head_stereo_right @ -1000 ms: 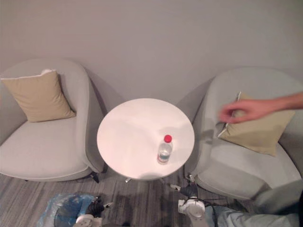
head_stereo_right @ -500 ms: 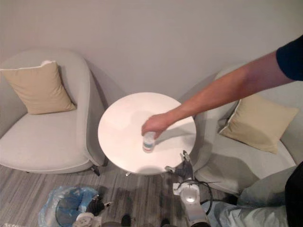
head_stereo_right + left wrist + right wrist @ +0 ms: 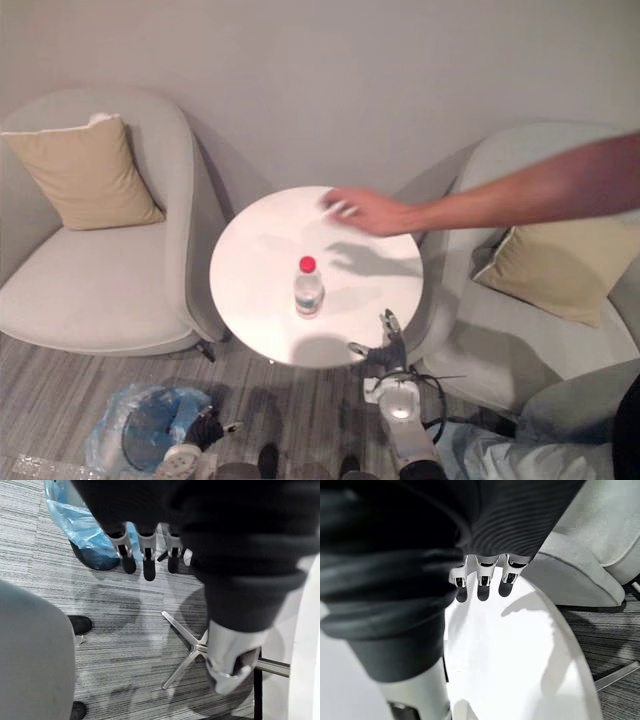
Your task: Gather rubbish on tea table into small bin, then transfer packed bag to large trash can.
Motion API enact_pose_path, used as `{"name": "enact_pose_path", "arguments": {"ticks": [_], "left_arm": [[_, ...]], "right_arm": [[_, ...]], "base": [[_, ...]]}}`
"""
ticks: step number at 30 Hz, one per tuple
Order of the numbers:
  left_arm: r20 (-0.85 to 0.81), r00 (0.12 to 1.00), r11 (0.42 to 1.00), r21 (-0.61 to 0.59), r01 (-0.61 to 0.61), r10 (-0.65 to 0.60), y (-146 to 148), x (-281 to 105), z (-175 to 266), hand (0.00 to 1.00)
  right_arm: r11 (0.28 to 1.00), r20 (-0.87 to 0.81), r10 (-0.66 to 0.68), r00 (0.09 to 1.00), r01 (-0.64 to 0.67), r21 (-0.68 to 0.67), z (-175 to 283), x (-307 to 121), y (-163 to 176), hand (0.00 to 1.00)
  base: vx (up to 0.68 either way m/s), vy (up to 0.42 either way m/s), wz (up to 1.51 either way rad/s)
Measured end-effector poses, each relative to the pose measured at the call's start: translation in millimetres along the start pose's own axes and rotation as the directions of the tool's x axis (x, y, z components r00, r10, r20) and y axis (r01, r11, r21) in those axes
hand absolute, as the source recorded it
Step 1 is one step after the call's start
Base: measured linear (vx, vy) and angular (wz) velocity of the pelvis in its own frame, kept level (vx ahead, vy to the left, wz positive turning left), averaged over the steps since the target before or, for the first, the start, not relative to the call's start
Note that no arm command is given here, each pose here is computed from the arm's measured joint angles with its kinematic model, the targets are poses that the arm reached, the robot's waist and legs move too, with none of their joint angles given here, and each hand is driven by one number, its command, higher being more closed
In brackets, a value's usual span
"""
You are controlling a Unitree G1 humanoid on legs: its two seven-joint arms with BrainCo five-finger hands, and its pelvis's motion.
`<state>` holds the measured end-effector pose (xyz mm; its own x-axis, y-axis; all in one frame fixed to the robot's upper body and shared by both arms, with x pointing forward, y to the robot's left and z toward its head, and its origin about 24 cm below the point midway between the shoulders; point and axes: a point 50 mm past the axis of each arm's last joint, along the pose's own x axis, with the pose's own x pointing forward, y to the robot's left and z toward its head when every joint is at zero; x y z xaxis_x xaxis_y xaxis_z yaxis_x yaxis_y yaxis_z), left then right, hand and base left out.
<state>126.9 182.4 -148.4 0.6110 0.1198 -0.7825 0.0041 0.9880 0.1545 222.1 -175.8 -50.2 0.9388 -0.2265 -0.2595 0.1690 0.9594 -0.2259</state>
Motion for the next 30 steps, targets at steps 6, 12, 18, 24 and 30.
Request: {"name": "enact_pose_path", "arguments": {"ticks": [6, 12, 18, 24, 30], "left_arm": [[0.002, 1.000, 1.000, 0.016, 0.001, -0.001, -0.1, 0.0, 0.3, 0.00], [0.005, 1.000, 1.000, 0.019, 0.002, -0.002, 0.0, 0.1, 0.8, 0.00], [0.011, 1.000, 1.000, 0.020, 0.003, -0.003, 0.4, 0.2, 1.6, 0.00], [0.036, 0.999, 1.000, 0.014, 0.001, -0.002, 0.7, 0.5, 5.7, 0.00], [0.071, 0.998, 1.000, 0.006, 0.000, 0.000, 0.3, 1.2, 13.5, 0.00]], "right_arm": [[1.000, -0.039, -0.003, 0.999, 0.002, -0.012, -11.6, -8.8, -1.4, 0.00], [1.000, -0.024, 0.003, 1.000, -0.004, -0.027, -8.4, -6.8, -0.3, 0.00], [0.997, 0.045, 0.055, 0.997, -0.052, -0.061, 9.6, 4.2, 9.0, 0.00], [0.993, 0.126, 0.098, 0.987, -0.087, -0.085, 32.7, 17.2, 17.0, 0.00], [0.992, 0.187, 0.108, 0.976, -0.093, -0.090, 52.9, 28.5, 21.1, 0.00]], "base": [[-0.03, -0.007, -0.03], [0.01, -0.003, -0.01], [-0.01, -0.004, 0.05], [-0.03, -0.011, 0.13], [-0.03, -0.008, 0.16]]}}
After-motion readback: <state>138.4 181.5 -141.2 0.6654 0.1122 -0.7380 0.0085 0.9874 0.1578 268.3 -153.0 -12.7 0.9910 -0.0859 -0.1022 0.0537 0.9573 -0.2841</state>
